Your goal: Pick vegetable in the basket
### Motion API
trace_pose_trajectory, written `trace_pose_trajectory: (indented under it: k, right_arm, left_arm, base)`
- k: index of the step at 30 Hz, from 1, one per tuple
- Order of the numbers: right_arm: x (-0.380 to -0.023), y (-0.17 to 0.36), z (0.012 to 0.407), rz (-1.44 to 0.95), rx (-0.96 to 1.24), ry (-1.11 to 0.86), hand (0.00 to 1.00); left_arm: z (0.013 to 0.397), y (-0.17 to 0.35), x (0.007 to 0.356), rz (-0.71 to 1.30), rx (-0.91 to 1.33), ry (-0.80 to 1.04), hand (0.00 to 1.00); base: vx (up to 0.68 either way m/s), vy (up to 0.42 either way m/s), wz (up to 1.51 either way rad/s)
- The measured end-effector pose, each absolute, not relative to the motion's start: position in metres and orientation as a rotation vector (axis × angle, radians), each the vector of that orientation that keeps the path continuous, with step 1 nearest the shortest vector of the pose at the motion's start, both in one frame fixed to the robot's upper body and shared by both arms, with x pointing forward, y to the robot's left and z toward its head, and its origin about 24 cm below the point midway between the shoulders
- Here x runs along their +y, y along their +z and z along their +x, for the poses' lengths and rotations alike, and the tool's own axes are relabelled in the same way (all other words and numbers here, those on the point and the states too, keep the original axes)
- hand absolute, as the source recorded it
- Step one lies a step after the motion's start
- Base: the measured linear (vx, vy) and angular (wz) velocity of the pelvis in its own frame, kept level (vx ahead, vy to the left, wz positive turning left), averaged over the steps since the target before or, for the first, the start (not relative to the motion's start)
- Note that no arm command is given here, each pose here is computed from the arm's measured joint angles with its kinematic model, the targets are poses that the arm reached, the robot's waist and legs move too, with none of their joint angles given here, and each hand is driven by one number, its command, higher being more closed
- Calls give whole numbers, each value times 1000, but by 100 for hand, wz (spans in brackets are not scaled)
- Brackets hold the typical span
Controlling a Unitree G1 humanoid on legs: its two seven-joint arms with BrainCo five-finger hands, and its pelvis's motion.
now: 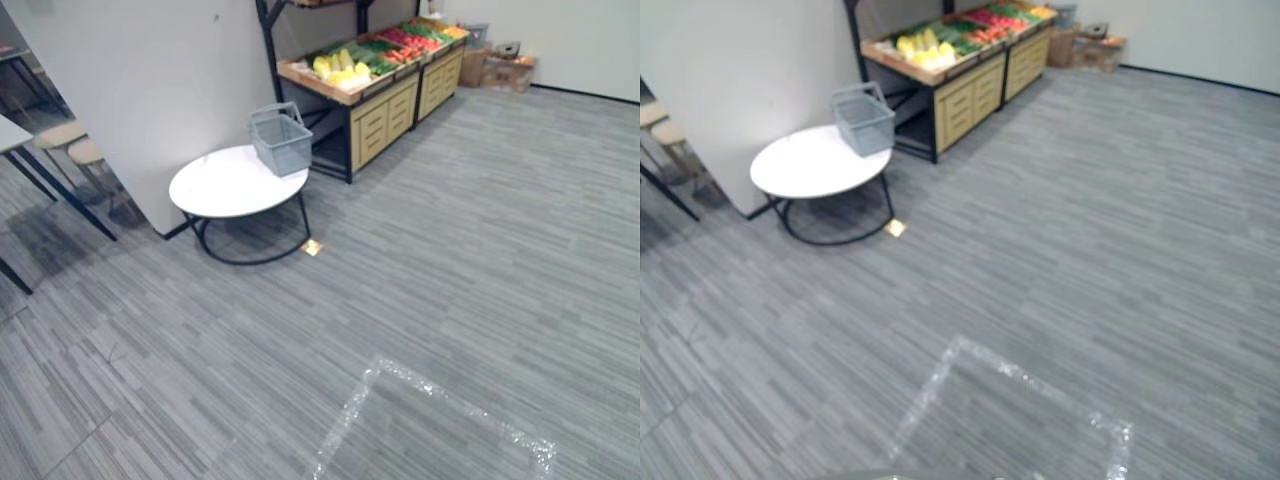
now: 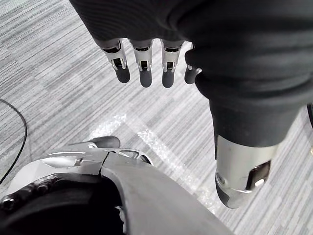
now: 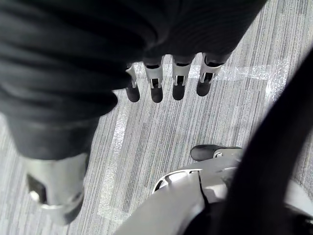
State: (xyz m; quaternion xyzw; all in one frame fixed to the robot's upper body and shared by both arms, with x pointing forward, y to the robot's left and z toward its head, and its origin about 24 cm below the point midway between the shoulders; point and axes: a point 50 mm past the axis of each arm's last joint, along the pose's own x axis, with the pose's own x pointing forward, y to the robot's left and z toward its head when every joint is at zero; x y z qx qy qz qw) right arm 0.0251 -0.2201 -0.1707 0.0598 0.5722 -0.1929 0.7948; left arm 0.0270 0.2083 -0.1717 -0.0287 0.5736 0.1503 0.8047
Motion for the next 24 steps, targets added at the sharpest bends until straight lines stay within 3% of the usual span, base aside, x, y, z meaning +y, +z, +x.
trace_pose_trajectory:
  k: [24]
  right_arm:
    - [-218, -166, 52, 161, 1091, -396, 0]
  left_arm:
    - [33, -170, 212, -104, 1171, 409, 0]
  base:
    - [5, -1, -1]
